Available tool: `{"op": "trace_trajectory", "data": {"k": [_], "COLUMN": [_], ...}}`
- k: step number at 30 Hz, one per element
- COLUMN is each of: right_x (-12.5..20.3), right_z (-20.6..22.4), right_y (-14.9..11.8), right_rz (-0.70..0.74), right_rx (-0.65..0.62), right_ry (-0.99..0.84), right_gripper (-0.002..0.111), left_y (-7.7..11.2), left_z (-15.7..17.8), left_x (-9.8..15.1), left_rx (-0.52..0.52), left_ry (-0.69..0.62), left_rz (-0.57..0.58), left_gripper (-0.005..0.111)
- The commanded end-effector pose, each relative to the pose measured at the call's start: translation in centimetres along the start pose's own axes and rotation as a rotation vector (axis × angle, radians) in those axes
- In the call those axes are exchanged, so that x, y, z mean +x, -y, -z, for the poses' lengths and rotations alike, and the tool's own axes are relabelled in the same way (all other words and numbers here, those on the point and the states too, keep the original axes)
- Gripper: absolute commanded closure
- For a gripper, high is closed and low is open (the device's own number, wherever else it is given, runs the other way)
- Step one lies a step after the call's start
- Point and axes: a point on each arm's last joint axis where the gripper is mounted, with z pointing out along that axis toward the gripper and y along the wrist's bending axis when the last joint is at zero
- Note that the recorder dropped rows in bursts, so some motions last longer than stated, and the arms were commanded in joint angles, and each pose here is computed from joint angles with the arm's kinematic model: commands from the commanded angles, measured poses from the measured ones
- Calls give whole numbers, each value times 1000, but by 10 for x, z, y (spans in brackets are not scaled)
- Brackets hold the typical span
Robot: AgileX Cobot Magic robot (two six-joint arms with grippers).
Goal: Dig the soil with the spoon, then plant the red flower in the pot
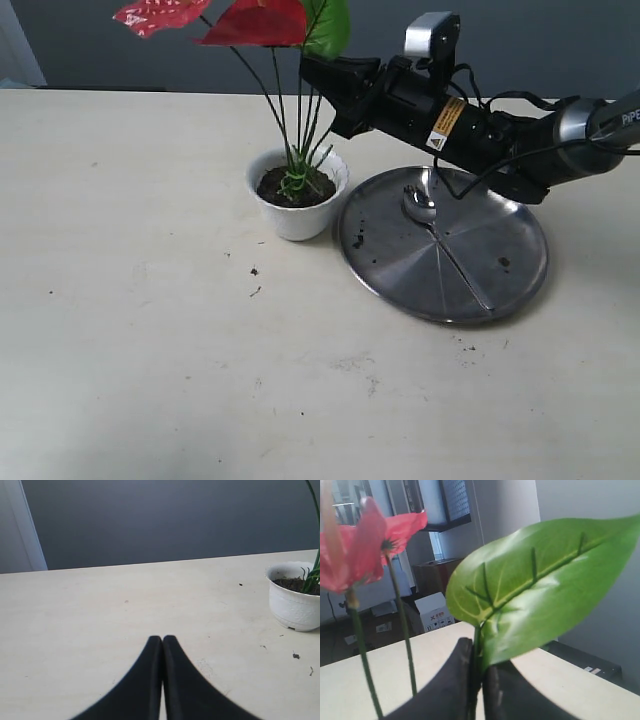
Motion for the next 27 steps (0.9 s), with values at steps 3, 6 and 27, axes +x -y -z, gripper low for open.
{"op": "trace_trajectory", "data": {"k": [3,6,27], "right_x": [22,22,32], "right_z": [4,4,6], "right_y": [5,5,10], "right_rz": [-16,-16,0], "right_rx": [34,34,83], "right_ry": [-121,-121,-231], "right_gripper": [109,109,109], "left_y": [0,0,0], "left_z": [1,1,1], "left_x": [-1,-1,-1], "left_rx": [3,3,3], "left_ry": [7,7,7], "left_rz": [3,3,3], "left_gripper": [106,106,106]}}
